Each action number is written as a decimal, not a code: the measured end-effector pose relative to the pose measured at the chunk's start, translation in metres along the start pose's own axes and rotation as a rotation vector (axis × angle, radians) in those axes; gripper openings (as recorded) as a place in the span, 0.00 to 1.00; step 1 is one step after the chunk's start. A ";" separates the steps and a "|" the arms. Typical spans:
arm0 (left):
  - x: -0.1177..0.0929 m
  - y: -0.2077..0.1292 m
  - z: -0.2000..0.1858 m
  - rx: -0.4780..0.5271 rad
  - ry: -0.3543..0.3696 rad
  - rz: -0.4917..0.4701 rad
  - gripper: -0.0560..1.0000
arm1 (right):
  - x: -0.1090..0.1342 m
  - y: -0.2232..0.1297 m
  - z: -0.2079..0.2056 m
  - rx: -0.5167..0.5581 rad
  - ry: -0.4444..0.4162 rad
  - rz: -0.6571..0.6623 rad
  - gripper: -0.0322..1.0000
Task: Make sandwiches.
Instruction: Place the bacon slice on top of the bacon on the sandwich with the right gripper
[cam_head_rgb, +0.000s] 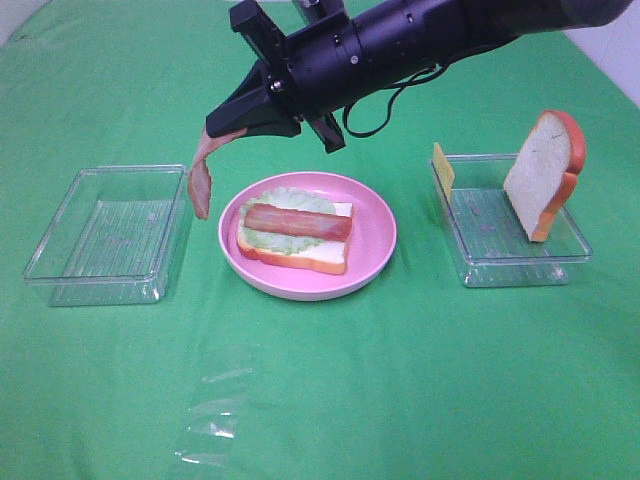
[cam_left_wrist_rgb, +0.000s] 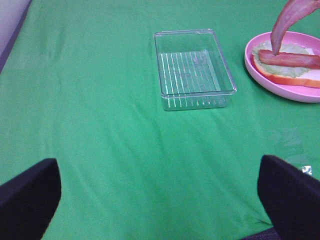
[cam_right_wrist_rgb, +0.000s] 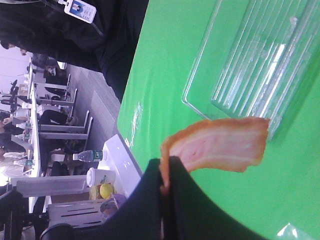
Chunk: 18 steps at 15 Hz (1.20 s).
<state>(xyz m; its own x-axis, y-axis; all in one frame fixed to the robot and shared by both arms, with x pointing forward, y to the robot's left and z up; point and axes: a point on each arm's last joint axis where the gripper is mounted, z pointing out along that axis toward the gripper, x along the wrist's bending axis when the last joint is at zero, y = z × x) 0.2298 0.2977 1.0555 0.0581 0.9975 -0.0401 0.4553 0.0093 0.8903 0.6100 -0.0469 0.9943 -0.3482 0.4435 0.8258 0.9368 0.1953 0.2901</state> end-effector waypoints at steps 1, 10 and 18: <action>0.000 0.000 0.000 0.000 0.000 0.000 0.99 | -0.005 0.009 0.009 0.002 -0.001 -0.016 0.05; 0.000 0.000 0.000 0.000 0.000 0.000 0.99 | -0.059 0.018 0.024 0.101 -0.377 -0.078 0.05; 0.000 0.000 0.000 0.000 0.000 0.000 0.99 | -0.084 0.018 0.009 0.144 -0.692 -0.133 0.05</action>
<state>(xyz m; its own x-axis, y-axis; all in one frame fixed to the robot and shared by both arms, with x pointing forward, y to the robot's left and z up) 0.2298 0.2977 1.0555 0.0581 0.9975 -0.0401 0.4553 0.0093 0.8903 0.6554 -0.0729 0.9254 -0.4448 0.8514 0.2781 0.8880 0.3788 0.2606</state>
